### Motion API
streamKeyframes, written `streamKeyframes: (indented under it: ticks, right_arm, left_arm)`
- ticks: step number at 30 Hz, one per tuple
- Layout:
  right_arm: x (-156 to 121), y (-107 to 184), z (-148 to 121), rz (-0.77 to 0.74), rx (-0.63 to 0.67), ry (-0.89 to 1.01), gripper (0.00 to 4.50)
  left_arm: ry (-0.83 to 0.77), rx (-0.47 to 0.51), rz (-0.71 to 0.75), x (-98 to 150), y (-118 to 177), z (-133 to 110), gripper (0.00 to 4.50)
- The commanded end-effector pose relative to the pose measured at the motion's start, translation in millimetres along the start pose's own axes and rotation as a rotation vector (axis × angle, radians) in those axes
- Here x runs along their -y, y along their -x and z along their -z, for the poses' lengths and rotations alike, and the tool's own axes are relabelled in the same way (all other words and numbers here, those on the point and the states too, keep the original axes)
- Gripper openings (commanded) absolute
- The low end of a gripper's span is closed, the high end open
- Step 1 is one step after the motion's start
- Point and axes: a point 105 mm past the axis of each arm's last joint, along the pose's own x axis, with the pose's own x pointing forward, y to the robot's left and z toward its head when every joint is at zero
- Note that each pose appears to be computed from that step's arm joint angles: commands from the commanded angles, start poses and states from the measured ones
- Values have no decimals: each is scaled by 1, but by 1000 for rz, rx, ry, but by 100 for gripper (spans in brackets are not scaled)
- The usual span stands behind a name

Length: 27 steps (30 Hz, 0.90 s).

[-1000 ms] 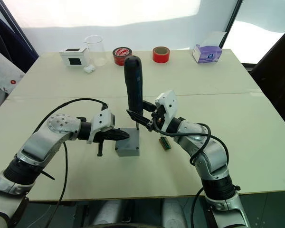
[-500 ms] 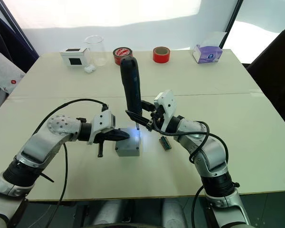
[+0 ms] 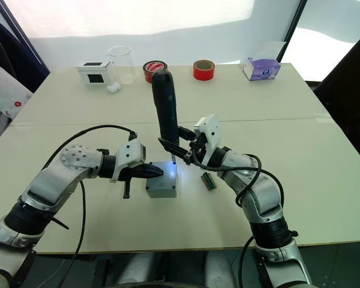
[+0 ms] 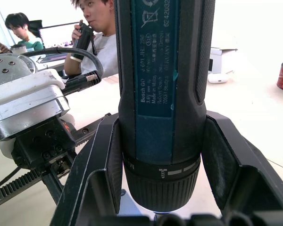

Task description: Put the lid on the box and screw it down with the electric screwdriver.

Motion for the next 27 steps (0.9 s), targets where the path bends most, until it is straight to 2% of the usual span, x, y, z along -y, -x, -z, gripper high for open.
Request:
streamKeyframes:
  ticks: [1,6,11,15,18,20,22,24,25,26,27]
  right_arm:
    - [0,5,38,24,-130,-61,178]
    - [2,7,29,65,-75,-3,178]
    - [6,9,2,75,-10,9,178]
    - [16,9,-58,92,93,29,178]
    - [27,19,-121,108,177,58,178]
    - [34,28,-144,123,186,63,178]
    - [38,34,-156,131,182,60,178]
    - [64,48,-163,307,150,137,178]
    - [83,61,-162,420,112,118,178]
    - [111,82,-138,550,-82,-37,178]
    - [122,101,-120,611,-218,-169,178]
  left_arm:
    - [30,-61,13,1,-3,16,0]
    - [39,-65,29,2,-4,20,0]
    - [57,-48,2,-3,-8,20,0]
    - [54,-43,20,2,-13,22,0]
    - [58,-5,-7,-3,-15,16,0]
    - [72,23,-3,-1,-16,13,0]
    - [80,37,-3,-1,-16,11,0]
    - [65,106,-61,-9,-14,1,0]
    - [55,153,-107,-16,-9,-8,0]
    - [116,294,-124,-22,7,-32,0]
    - [155,391,-118,-22,18,-48,0]
